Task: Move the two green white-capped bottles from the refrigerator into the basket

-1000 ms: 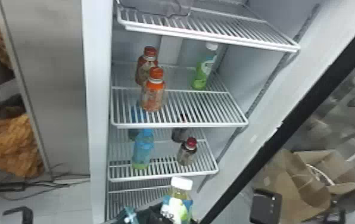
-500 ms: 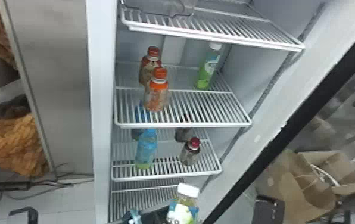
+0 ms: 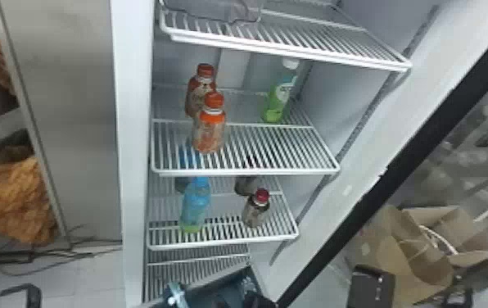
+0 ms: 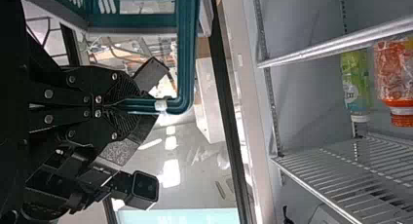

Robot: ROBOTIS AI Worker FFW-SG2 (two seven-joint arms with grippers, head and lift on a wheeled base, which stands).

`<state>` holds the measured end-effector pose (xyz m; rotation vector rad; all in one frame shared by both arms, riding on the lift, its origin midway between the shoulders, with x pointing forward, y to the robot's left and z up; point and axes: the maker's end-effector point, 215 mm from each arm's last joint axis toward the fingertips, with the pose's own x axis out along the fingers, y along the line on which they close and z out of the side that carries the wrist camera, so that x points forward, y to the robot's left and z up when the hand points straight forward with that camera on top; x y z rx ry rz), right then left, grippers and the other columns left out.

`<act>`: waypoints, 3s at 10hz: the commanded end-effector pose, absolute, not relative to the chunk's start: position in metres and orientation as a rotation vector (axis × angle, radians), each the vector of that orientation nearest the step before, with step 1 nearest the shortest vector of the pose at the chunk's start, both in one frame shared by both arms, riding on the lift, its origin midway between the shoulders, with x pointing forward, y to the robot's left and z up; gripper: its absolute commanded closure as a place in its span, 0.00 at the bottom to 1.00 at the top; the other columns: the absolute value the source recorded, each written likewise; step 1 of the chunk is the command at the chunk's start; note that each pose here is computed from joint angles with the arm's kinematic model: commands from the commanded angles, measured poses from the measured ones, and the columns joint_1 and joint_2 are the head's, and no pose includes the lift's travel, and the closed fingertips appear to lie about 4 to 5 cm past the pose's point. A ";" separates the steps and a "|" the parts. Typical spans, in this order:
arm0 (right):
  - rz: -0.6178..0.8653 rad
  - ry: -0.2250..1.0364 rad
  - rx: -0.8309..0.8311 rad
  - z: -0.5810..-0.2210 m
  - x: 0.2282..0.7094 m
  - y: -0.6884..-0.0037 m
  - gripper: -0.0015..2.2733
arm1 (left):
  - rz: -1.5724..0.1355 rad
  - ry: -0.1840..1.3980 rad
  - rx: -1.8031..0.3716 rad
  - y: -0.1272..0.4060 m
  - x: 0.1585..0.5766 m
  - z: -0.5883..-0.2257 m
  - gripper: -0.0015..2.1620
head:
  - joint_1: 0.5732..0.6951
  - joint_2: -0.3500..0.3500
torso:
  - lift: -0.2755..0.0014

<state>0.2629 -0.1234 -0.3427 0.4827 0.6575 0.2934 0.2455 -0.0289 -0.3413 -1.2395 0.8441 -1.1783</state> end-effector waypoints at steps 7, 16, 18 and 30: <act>0.092 0.486 0.307 -0.322 0.302 -0.200 0.18 | -1.177 0.842 -1.244 -0.029 0.246 -0.341 0.56 | 1.00 0.00 | 0.98; -0.120 0.082 0.140 -0.281 0.407 -0.304 0.22 | -1.165 0.838 -1.251 -0.027 0.245 -0.343 0.56 | 1.00 0.00 | 0.98; -0.163 0.031 0.115 -0.284 0.436 -0.326 0.22 | -1.166 0.837 -1.253 -0.027 0.245 -0.343 0.56 | 1.00 0.00 | 0.98; -0.137 -0.109 0.103 -0.289 0.586 -0.372 0.02 | -1.181 0.833 -1.242 -0.031 0.248 -0.338 0.56 | 1.00 0.00 | 0.98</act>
